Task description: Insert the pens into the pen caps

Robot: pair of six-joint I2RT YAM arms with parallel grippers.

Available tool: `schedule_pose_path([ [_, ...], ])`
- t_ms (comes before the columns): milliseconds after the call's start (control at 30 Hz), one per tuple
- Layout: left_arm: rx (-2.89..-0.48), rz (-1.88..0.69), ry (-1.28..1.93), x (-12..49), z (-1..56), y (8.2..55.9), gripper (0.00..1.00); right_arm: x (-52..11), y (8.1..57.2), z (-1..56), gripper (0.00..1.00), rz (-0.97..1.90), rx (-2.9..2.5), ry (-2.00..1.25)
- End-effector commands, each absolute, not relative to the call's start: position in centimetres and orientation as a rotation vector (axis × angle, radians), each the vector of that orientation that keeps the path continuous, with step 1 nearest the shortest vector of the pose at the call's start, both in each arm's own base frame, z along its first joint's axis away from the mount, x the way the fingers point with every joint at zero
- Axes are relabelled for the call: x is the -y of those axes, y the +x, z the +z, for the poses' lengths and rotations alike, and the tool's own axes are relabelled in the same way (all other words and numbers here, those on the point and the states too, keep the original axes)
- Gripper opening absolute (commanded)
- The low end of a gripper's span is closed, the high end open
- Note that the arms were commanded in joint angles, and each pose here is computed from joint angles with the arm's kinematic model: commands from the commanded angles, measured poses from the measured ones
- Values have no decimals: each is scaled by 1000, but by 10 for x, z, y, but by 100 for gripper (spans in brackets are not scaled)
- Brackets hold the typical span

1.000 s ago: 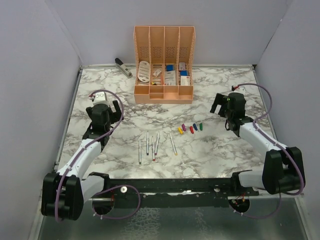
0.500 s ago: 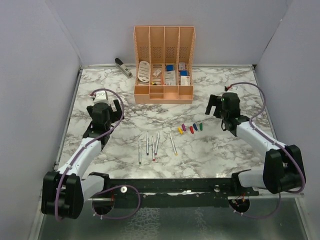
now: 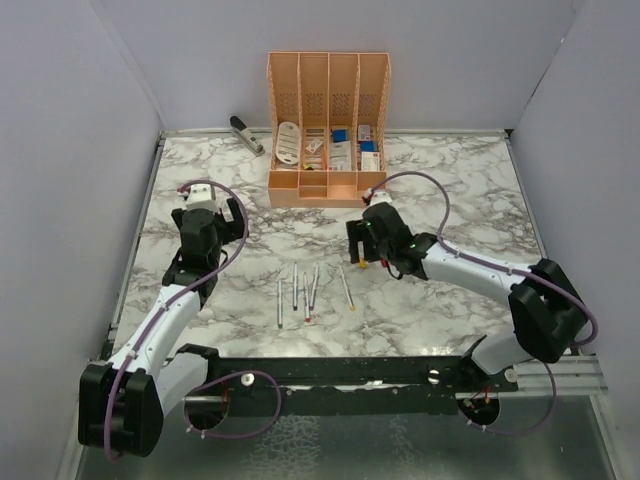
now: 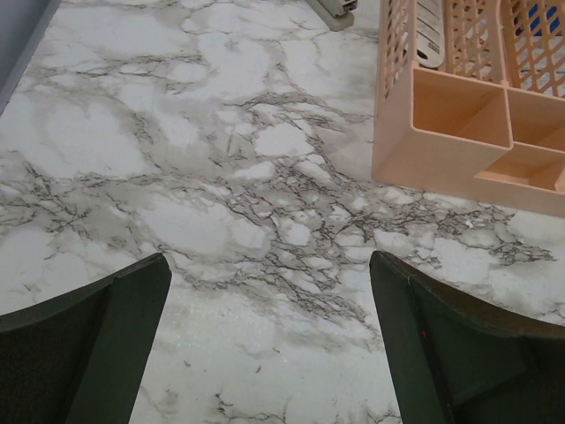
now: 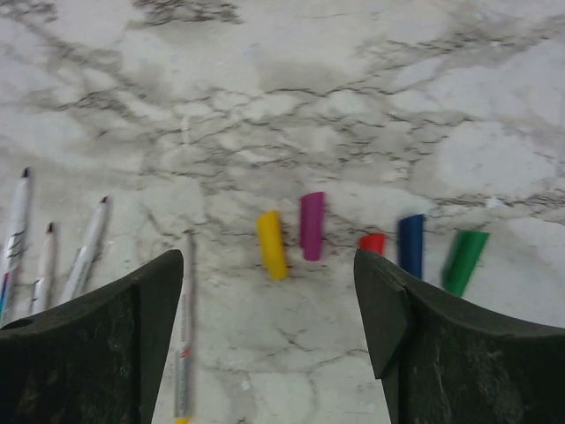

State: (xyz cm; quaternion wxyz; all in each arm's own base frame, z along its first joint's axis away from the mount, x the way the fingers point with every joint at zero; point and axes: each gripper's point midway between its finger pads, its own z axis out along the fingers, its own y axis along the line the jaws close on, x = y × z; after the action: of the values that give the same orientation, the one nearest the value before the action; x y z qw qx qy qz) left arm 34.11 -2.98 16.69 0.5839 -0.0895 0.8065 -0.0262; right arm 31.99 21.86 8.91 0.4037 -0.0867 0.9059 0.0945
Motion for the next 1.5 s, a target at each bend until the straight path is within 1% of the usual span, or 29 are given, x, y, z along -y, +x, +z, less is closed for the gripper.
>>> schedule_pose_path([
  [0,-1872,89,-377,-1,165,333,99,-273,296,94,76,266,-2291,-386],
  [167,-1910,230,-511,-25,159,321,99,-324,275,93,70,256,-2268,-568],
  [367,-1908,362,-674,-48,153,301,99,-375,256,97,60,354,-2259,-707],
  [633,-1837,365,-765,-57,156,284,99,-420,240,108,50,443,-2240,-814],
  [800,-1772,422,-863,-71,159,269,99,-439,226,90,49,369,-2279,-923],
  [1067,-1826,414,-853,-67,152,269,99,-450,208,67,44,344,-2349,-987],
  [1467,-1815,380,-862,-65,152,266,99,-451,196,45,43,359,-2414,-1024],
])
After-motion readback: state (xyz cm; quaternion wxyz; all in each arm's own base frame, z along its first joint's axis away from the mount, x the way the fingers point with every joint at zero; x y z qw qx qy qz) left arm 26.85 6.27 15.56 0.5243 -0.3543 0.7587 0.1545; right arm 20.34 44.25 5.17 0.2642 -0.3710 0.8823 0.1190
